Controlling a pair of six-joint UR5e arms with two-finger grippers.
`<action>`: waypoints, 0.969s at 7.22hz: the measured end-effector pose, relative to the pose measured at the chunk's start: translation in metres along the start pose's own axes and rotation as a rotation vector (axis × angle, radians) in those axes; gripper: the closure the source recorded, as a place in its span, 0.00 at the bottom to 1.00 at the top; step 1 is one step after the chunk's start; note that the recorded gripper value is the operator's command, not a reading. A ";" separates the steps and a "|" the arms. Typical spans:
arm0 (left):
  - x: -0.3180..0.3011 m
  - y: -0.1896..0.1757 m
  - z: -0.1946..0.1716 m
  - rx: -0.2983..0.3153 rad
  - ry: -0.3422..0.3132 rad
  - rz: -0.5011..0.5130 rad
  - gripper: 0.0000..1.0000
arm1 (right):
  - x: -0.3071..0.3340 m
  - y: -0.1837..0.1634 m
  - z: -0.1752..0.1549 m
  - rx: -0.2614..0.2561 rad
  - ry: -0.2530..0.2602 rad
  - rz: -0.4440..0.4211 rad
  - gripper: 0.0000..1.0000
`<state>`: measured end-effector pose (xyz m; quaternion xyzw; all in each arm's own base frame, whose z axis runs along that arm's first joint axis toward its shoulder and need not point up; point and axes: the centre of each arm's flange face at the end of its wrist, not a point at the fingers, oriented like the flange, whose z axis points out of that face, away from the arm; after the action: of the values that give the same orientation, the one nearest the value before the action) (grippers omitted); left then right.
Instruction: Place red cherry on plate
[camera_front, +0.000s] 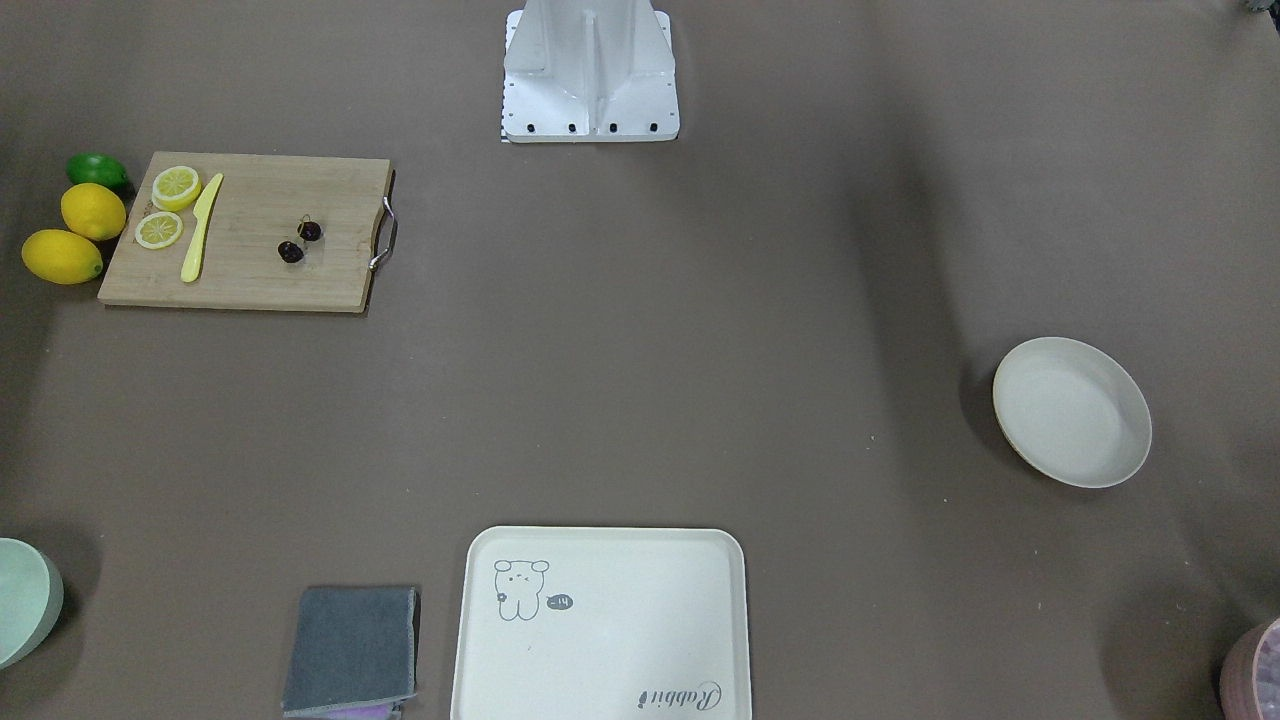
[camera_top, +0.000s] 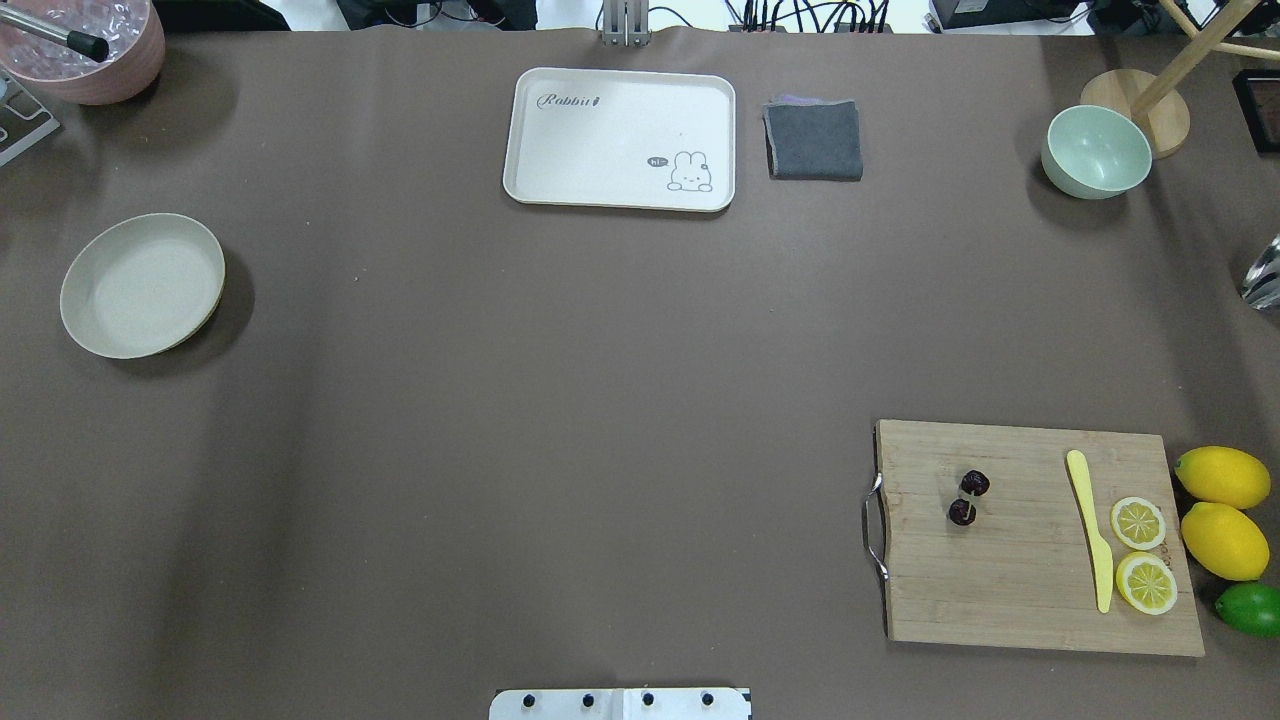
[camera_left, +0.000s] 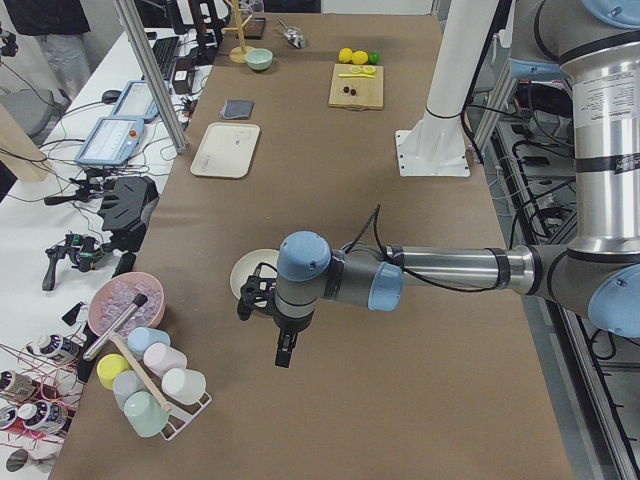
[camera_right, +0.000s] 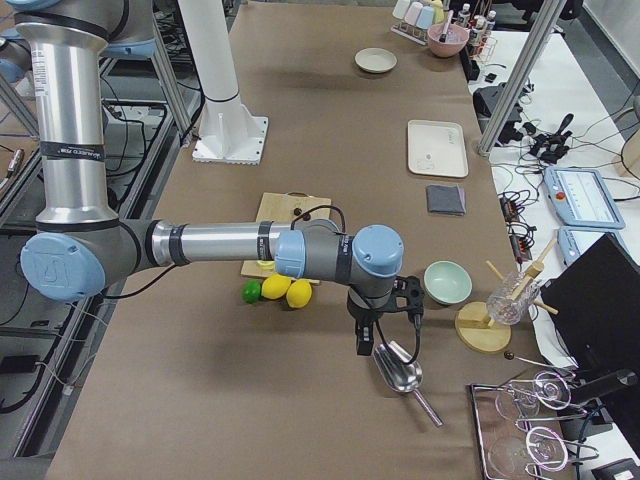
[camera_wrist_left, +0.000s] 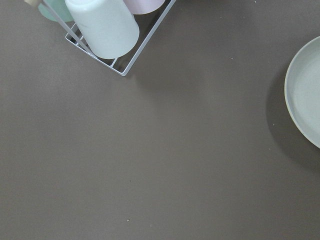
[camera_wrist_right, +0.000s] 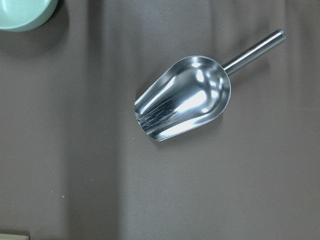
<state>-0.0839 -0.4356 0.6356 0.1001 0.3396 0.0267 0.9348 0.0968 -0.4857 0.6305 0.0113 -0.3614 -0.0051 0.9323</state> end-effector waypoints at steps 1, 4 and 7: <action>-0.001 0.000 0.001 -0.002 0.003 -0.004 0.02 | -0.001 -0.001 -0.001 0.002 0.000 -0.002 0.00; 0.010 -0.011 0.000 0.008 0.013 0.015 0.02 | -0.006 -0.004 -0.006 0.013 0.002 0.008 0.00; 0.057 -0.049 0.010 0.075 0.060 0.114 0.02 | -0.007 -0.005 -0.008 0.018 0.003 0.021 0.00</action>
<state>-0.0350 -0.4786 0.5972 0.1536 0.3619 0.0698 0.9168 0.0971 -0.4900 0.6193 0.0157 -0.3602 0.0078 0.9327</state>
